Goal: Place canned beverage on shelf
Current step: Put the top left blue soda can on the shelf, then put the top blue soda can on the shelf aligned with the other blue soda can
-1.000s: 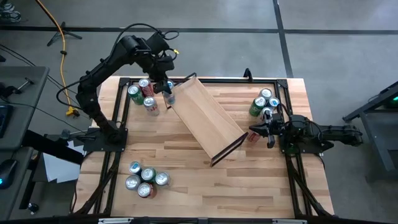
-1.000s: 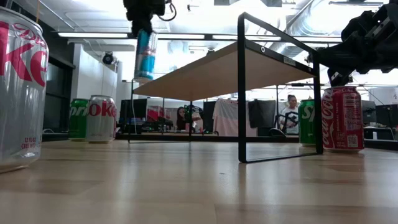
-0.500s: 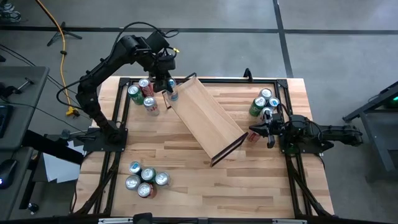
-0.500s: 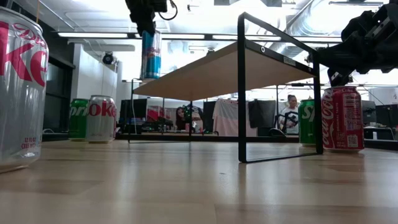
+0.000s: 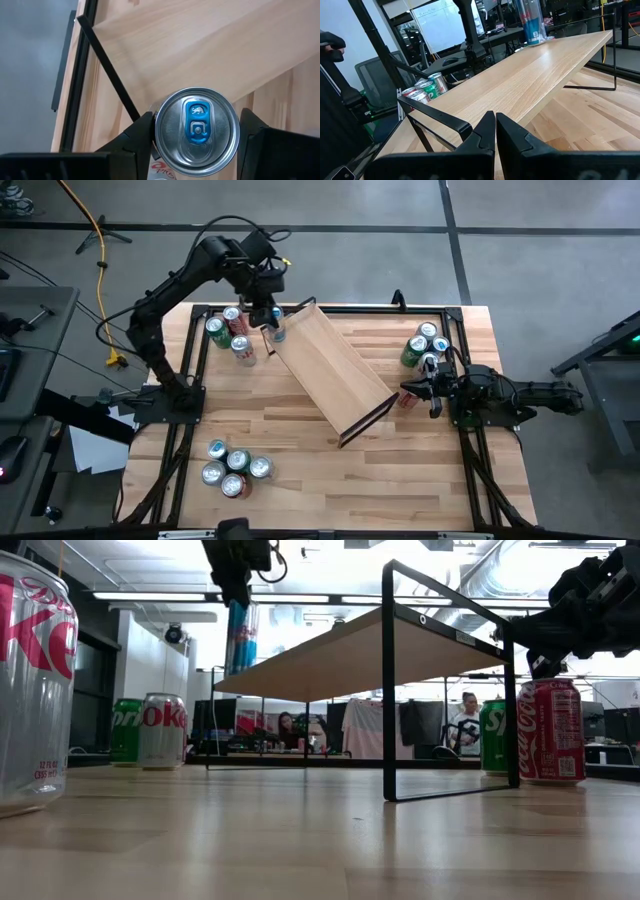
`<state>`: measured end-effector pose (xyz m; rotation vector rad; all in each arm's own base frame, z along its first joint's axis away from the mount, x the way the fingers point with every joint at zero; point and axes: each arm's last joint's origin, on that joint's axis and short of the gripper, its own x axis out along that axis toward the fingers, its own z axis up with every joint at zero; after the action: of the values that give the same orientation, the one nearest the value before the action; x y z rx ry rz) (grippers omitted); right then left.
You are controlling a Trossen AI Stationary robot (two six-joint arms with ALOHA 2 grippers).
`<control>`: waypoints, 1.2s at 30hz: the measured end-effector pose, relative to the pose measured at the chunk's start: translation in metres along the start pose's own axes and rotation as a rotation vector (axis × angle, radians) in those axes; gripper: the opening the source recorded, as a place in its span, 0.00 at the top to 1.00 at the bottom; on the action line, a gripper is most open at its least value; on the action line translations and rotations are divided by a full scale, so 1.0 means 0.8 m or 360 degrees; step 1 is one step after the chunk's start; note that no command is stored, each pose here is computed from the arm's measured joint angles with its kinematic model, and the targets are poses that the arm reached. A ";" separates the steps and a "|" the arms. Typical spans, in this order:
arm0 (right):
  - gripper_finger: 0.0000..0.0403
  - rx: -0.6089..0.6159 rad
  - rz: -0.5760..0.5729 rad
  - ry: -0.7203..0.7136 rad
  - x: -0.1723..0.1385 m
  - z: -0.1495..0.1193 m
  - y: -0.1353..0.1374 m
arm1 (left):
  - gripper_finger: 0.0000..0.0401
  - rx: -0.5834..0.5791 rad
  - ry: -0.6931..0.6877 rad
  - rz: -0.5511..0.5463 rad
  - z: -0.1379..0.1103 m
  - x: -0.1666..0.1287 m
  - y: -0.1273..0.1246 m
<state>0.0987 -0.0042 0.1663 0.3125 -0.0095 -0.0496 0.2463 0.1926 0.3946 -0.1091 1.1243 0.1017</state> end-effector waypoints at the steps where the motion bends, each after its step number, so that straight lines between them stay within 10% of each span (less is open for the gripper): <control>1: 1.00 0.0000 0.0000 0.0000 0.000 0.000 0.000 | 0.68 -0.0003 0.0005 -0.0002 0.000 0.002 0.001; 36: 1.00 0.0000 0.0000 0.0000 0.000 0.000 0.000 | 0.41 -0.0079 -0.0025 0.0047 0.003 -0.009 0.000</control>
<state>0.0987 -0.0042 0.1663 0.3125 -0.0094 -0.0497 0.2451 0.1925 0.4024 -0.1357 1.1079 0.1562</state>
